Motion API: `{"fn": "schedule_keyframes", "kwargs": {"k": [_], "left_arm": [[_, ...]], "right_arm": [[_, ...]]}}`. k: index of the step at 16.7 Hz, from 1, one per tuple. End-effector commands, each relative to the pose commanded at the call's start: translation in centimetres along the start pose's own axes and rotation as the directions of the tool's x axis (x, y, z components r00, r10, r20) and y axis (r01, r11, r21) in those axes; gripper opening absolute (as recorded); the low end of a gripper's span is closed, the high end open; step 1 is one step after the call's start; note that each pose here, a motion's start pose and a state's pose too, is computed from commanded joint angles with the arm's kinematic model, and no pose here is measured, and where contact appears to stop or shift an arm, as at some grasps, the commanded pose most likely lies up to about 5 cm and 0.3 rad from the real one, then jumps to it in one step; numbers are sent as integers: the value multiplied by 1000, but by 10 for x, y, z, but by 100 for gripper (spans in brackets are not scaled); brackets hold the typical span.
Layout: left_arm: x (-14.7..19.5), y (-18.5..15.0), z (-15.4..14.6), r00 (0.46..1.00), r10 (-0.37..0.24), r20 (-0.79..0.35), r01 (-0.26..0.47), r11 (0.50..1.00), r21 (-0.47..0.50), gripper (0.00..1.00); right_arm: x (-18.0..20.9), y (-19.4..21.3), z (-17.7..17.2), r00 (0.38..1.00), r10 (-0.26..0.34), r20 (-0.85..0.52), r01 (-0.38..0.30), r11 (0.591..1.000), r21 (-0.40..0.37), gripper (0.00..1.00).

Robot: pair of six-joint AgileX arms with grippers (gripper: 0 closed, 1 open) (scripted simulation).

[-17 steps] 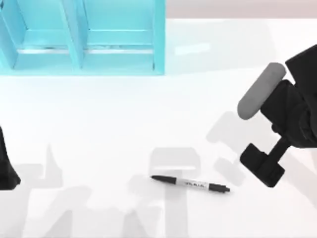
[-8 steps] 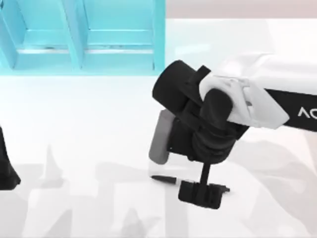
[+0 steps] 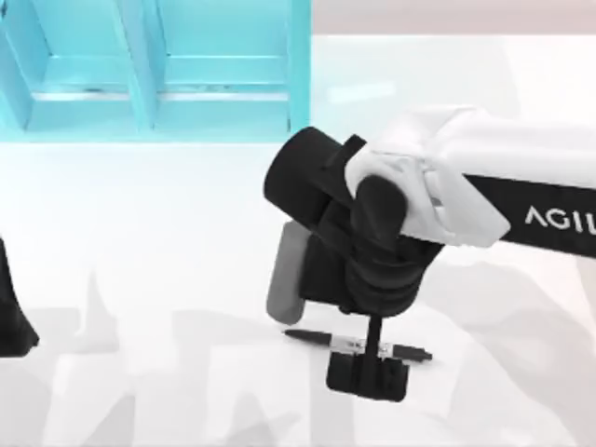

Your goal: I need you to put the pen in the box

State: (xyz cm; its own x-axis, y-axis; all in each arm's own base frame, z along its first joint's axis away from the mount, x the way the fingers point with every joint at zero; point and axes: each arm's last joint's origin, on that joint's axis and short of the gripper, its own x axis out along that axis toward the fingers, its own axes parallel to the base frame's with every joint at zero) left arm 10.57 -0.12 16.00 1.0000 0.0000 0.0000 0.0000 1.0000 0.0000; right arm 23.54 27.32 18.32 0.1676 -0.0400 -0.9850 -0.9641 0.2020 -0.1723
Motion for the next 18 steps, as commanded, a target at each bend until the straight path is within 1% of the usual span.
{"fn": "schedule_keyframes", "kwargs": {"k": [3,10,12,15,18], "left_arm": [[0,0,0,1000,0,0,0,1000,0,100],[0,0,0,1000,0,0,0,1000,0,100],[0,0,0,1000,0,0,0,1000,0,100],[0,0,0,1000,0,0,0,1000,0,100],[0,0,0,1000,0,0,0,1000,0,100]], "right_arm": [[13,0,1,1000,2,-5,-2,1000,-5,100],[92,0,2,1000,-3,3,3,1000,-5,100],[100,1,1,1000,0,-2,0,1000,-6,100],[100,1,1,1000,0,-2,0,1000,-6,100],[100,1,1,1000,0,-2,0,1000,-6,77]]}}
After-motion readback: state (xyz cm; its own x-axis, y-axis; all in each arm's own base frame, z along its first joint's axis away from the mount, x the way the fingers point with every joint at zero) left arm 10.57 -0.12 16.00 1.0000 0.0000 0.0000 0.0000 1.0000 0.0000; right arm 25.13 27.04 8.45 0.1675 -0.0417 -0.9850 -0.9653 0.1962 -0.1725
